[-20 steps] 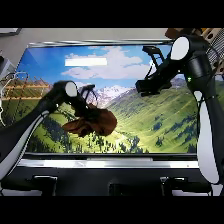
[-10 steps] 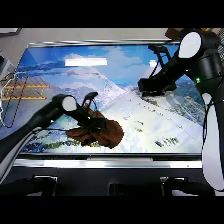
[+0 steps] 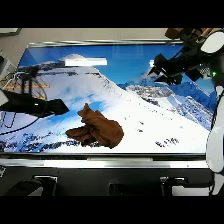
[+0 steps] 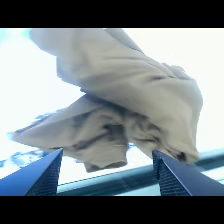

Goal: Fold the clothes and pants, and hang the long-sleeved shirts on hangers.

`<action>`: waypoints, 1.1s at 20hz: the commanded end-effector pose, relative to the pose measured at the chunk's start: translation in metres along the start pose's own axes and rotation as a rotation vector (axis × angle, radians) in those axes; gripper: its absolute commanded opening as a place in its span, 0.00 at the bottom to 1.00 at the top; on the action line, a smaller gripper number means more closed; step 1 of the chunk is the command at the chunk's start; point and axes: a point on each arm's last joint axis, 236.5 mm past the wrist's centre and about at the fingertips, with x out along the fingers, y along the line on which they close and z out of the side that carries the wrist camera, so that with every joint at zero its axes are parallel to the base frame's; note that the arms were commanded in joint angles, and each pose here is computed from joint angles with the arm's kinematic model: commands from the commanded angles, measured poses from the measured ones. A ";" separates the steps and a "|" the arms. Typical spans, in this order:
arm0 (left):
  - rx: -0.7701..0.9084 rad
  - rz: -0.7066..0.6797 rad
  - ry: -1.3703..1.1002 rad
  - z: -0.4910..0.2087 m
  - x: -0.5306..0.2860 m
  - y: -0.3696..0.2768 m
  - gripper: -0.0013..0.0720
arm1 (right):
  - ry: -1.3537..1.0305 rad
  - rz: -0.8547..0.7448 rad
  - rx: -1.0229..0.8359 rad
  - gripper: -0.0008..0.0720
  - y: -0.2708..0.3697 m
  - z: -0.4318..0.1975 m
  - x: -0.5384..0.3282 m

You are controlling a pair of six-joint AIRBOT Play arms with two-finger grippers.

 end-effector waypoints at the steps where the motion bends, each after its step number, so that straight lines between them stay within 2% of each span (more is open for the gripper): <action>1: -0.100 0.053 -0.045 -0.004 -0.016 0.041 0.89 | 0.222 0.065 -0.103 0.59 -0.027 -0.018 0.030; 2: -0.127 0.064 -0.028 -0.009 -0.011 0.050 0.89 | 0.299 0.059 -0.183 0.60 -0.031 -0.032 0.044; 4: -0.174 0.083 0.013 -0.022 0.002 0.067 0.89 | 0.461 0.020 -0.291 0.75 -0.048 -0.065 0.070; 8: -0.247 0.060 0.017 -0.029 0.028 0.082 0.89 | 0.609 0.022 -0.218 0.75 -0.082 -0.113 0.113; 12: -0.266 0.032 0.061 -0.031 0.052 0.083 0.89 | 0.687 0.188 -0.126 0.75 -0.065 -0.162 0.148; 16: -0.287 0.042 0.115 -0.035 0.068 0.090 0.89 | 0.675 0.122 -0.217 0.75 -0.055 -0.198 0.192; 22: -0.357 0.070 0.172 -0.054 0.064 0.115 0.89 | 0.566 0.089 -0.253 0.75 -0.038 -0.195 0.221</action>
